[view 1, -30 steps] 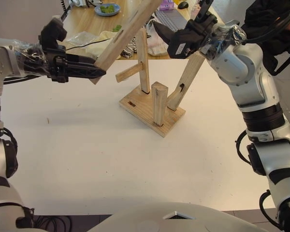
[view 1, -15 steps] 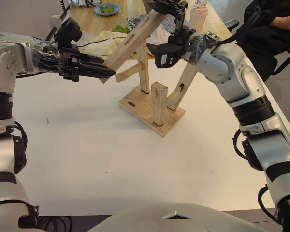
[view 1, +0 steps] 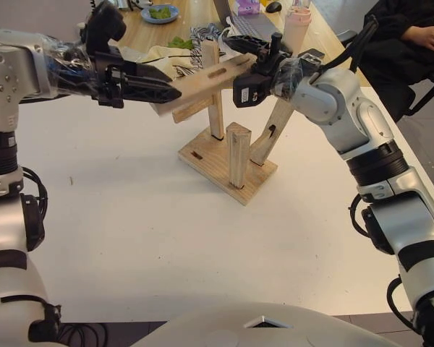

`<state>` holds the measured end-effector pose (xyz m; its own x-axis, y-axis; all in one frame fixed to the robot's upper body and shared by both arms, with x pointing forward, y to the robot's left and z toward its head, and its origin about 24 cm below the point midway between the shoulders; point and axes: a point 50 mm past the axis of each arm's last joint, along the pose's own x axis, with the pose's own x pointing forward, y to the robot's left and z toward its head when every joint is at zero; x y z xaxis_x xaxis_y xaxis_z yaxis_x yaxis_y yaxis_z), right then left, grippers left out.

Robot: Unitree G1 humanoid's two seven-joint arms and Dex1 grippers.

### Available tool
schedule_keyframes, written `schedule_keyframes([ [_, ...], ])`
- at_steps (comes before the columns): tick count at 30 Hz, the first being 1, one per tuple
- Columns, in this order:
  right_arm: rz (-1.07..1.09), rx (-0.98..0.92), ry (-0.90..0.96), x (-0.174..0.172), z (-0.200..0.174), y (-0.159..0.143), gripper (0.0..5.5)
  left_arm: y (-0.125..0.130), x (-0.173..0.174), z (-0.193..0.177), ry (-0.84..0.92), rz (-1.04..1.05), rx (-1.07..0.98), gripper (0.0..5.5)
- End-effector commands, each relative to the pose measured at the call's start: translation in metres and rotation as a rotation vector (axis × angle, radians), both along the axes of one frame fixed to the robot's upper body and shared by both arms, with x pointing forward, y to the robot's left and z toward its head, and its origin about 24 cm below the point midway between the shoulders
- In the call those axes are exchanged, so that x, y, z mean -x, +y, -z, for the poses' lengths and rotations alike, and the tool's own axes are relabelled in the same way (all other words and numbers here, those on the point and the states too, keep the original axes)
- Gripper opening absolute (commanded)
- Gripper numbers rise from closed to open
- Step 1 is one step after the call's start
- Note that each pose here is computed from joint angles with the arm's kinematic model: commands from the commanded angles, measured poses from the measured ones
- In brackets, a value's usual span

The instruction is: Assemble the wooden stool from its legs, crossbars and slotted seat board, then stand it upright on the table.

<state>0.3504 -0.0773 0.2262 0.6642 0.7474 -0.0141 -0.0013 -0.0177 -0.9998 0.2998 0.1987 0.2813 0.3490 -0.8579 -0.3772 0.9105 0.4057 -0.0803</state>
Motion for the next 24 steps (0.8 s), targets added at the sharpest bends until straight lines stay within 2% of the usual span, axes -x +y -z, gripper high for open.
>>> schedule_keyframes([
  [1,0.057,-0.099,0.016,-0.006,-0.006,-0.008,1.65,0.002,0.007,-0.025,-0.12,-0.01,0.058,3.11],
  [2,0.071,-0.132,0.025,-0.008,-0.008,-0.012,1.47,0.004,0.008,-0.033,-0.157,-0.019,0.101,3.27],
  [5,0.091,-0.253,0.112,-0.013,-0.009,-0.02,1.01,0.014,0.01,-0.05,-0.281,-0.072,0.228,3.32],
  [7,0.058,-0.428,0.249,-0.013,-0.014,-0.021,1.0,0.02,0.015,-0.061,-0.372,-0.078,0.354,3.32],
  [10,-0.102,-0.704,0.507,-0.008,-0.03,-0.017,1.0,0.022,0.024,-0.058,-0.432,0.018,0.456,3.32],
  [12,-0.229,-0.804,0.657,-0.003,-0.042,-0.014,1.0,0.021,0.027,-0.057,-0.458,0.063,0.51,3.32],
  [14,-0.366,-0.803,0.838,0.007,-0.049,-0.009,1.0,0.011,0.03,-0.06,-0.521,0.127,0.517,3.32],
  [18,-0.513,-0.604,1.155,0.03,-0.041,0.008,1.0,-0.032,0.034,-0.063,-0.604,0.327,0.458,3.32],
  [21,-0.49,-0.511,1.243,0.039,-0.032,0.017,1.0,-0.051,0.028,-0.062,-0.644,0.384,0.433,3.32],
  [24,-0.411,-0.524,1.246,0.037,-0.027,0.025,1.0,-0.057,0.02,-0.061,-0.69,0.323,0.389,3.32],
])
